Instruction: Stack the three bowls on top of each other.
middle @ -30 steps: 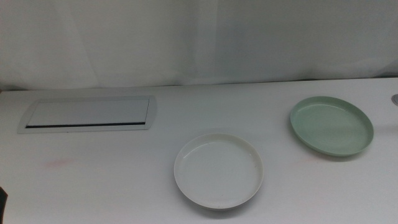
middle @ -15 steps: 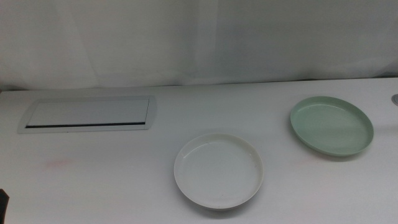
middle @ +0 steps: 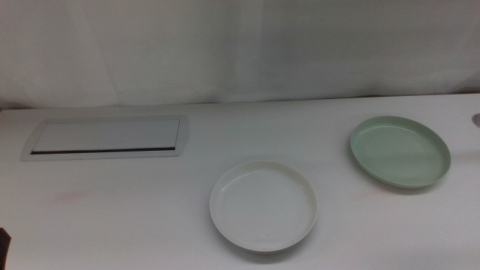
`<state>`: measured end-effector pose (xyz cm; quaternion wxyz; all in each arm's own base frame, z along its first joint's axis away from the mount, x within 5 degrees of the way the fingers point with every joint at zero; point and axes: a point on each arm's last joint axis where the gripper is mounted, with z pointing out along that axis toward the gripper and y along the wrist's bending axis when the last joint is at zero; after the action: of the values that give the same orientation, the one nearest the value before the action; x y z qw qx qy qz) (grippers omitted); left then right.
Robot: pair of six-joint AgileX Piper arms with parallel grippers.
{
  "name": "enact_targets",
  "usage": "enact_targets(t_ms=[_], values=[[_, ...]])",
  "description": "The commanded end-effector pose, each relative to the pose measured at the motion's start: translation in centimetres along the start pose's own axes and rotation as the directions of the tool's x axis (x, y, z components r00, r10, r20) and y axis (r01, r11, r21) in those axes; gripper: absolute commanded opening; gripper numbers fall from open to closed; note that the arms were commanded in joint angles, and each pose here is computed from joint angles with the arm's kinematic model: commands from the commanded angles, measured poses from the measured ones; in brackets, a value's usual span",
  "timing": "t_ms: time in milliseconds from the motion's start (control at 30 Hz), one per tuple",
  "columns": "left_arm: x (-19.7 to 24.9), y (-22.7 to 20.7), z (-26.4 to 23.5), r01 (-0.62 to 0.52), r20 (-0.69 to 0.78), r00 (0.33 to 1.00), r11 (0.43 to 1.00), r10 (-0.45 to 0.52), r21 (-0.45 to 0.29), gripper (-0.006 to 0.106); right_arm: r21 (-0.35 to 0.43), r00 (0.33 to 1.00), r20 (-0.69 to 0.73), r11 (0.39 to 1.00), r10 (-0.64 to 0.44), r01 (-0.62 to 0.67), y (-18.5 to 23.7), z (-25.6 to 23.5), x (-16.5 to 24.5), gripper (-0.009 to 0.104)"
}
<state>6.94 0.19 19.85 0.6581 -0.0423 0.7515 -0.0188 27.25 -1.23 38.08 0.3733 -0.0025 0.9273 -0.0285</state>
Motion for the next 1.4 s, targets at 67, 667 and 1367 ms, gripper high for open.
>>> enact_targets(t_ms=[67, 667, 1367], values=[[1.3, 0.1, 0.1, 0.010, -0.028, 1.000, 1.000, -0.010, -0.005, -0.002, -0.030, 0.992, -0.122, 0.999, -0.028, 0.025, -0.4, 4.3, -0.1, 0.103], [1.3, 0.1, 0.1, 0.010, -0.028, 1.000, 1.000, -0.010, -0.005, -0.002, -0.094, 0.910, -0.411, 0.995, -0.055, 0.017, -0.6, 19.8, 4.2, 0.103], [1.5, 0.2, 0.1, 0.010, -0.057, 0.998, 1.000, -0.010, -0.008, -0.002, -0.117, 0.828, -0.541, 0.988, -0.148, 0.101, 0.8, 25.8, 8.2, 0.033]])
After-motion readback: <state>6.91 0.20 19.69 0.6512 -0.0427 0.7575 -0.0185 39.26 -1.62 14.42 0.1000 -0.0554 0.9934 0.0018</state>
